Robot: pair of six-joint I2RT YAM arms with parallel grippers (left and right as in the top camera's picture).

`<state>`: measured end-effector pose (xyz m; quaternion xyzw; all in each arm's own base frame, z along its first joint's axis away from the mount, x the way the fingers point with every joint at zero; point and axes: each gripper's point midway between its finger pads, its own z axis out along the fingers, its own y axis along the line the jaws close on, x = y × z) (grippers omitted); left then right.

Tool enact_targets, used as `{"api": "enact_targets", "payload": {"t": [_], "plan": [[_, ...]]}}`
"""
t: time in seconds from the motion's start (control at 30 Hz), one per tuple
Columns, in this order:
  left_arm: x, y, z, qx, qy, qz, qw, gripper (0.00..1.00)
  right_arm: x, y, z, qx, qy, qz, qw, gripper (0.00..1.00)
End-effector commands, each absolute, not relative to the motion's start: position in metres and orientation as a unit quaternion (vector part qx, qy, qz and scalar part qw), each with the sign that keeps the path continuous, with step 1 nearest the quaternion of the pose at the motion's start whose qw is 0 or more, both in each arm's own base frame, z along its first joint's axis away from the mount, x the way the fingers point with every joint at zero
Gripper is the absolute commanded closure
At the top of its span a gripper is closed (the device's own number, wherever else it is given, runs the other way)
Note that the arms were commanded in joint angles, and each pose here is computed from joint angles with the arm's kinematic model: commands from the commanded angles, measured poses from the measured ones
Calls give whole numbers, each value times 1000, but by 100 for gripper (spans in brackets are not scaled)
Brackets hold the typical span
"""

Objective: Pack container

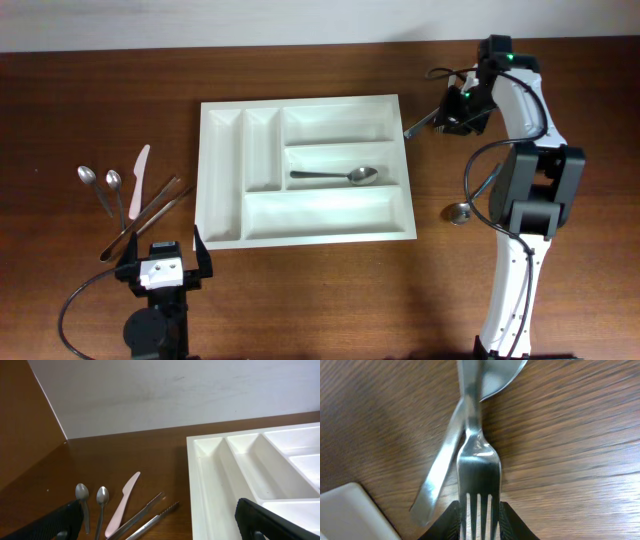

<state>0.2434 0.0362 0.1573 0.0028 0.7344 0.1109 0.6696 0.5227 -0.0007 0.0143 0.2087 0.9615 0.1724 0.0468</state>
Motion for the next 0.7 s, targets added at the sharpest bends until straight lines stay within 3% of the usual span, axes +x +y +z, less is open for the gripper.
{"api": "enact_targets", "payload": {"t": [0.0,0.4,0.67], "plan": [[243,37,157,6,734,117,669,1,518,15,11,203,962,179,33,75],[243,37,157,6,734,117,669,1,513,14,7,202,965,164,25,75],[243,37,157,6,734,117,669,1,493,15,-13,208,965,158,-12,81]]}}
